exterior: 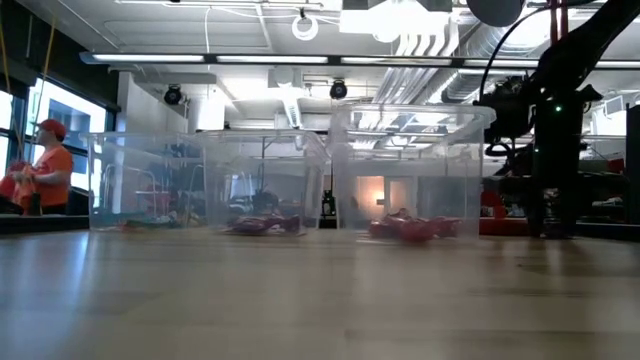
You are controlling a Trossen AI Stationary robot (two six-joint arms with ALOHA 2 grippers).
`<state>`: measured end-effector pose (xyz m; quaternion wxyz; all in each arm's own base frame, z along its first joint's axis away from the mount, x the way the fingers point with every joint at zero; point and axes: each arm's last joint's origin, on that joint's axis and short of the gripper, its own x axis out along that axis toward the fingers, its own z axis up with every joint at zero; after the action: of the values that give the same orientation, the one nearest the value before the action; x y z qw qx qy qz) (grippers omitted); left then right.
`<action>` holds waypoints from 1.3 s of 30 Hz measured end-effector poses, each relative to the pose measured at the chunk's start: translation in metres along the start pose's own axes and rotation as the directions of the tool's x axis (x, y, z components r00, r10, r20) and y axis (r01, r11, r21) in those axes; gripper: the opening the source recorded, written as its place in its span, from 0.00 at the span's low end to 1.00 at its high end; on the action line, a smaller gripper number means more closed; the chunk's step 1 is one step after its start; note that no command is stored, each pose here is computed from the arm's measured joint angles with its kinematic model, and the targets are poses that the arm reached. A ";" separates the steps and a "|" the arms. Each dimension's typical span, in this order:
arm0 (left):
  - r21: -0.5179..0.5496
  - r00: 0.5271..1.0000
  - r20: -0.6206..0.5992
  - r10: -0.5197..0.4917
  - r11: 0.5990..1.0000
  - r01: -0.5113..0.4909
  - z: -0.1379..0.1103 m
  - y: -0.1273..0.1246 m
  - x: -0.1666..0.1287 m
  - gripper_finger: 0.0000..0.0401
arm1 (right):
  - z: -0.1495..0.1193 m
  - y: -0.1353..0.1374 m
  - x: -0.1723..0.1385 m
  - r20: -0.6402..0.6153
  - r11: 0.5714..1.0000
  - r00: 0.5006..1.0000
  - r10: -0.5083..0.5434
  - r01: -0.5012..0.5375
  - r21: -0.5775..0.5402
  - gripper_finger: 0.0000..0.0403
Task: Sort candy
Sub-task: Put the violet candy into the top center transparent bin
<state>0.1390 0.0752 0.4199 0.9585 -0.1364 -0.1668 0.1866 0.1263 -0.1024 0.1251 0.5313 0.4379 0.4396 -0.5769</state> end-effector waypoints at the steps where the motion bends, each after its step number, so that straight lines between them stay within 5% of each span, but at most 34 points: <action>1: 0.000 1.000 0.000 0.000 1.000 0.000 0.000 0.000 0.000 0.53 | -0.003 0.002 -0.001 -0.002 1.000 1.000 0.001 -0.001 -0.013 0.42; 4: 0.002 1.000 0.000 0.000 1.000 0.000 0.000 0.000 0.000 0.53 | -0.011 0.005 -0.003 -0.011 0.998 1.000 0.007 -0.007 -0.063 0.13; 6: 0.014 1.000 0.001 0.000 1.000 0.000 0.000 0.000 0.000 0.53 | -0.016 0.006 -0.007 -0.019 0.996 1.000 0.008 -0.010 -0.092 0.05; 10: 0.054 1.000 0.021 -0.008 0.999 0.007 0.003 -0.002 -0.003 0.53 | -0.022 0.002 -0.029 -0.080 0.988 0.994 -0.074 0.062 -0.138 0.07; 15: 0.116 0.999 0.031 -0.009 0.993 0.005 0.005 -0.002 -0.005 0.53 | -0.013 0.008 -0.080 0.076 0.982 0.996 -0.047 0.060 -0.178 0.02; 19: 0.147 1.000 0.026 0.002 0.989 -0.006 0.004 -0.002 -0.006 0.53 | 0.001 0.020 -0.130 0.277 0.985 0.951 0.136 -0.099 -0.142 0.04; 22: 0.149 1.000 0.007 0.009 0.989 -0.010 0.003 -0.001 -0.006 0.53 | 0.011 0.035 -0.161 0.440 0.951 0.843 0.309 -0.268 -0.154 0.04; 24: 0.148 1.000 -0.010 0.015 0.989 -0.014 0.001 0.000 -0.006 0.53 | 0.018 0.048 -0.175 0.498 0.894 0.744 0.446 -0.401 -0.202 0.03; 27: 0.144 0.999 -0.028 0.022 0.989 -0.018 -0.001 0.000 -0.005 0.53 | 0.029 0.075 -0.192 0.532 0.747 0.546 0.647 -0.594 -0.298 0.03; 31: 0.094 0.999 -0.039 -0.008 0.995 0.012 -0.001 -0.001 -0.006 0.53 | 0.039 0.114 -0.196 0.522 0.567 0.327 0.788 -0.717 -0.407 0.03; 35: 0.076 0.997 -0.045 -0.067 0.995 0.070 0.001 -0.004 -0.010 0.53 | 0.044 0.156 -0.180 0.430 0.379 0.161 0.888 -0.787 -0.487 0.04; 39: 0.080 0.997 -0.019 -0.079 0.994 0.080 0.007 -0.007 -0.020 0.53 | 0.048 0.196 -0.161 0.336 0.254 0.087 0.938 -0.833 -0.492 0.04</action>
<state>0.1212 0.0626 0.4233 0.9712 -0.0923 -0.1570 0.1539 0.3281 -0.1221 0.2842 0.9084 0.3662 -0.0529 -0.1948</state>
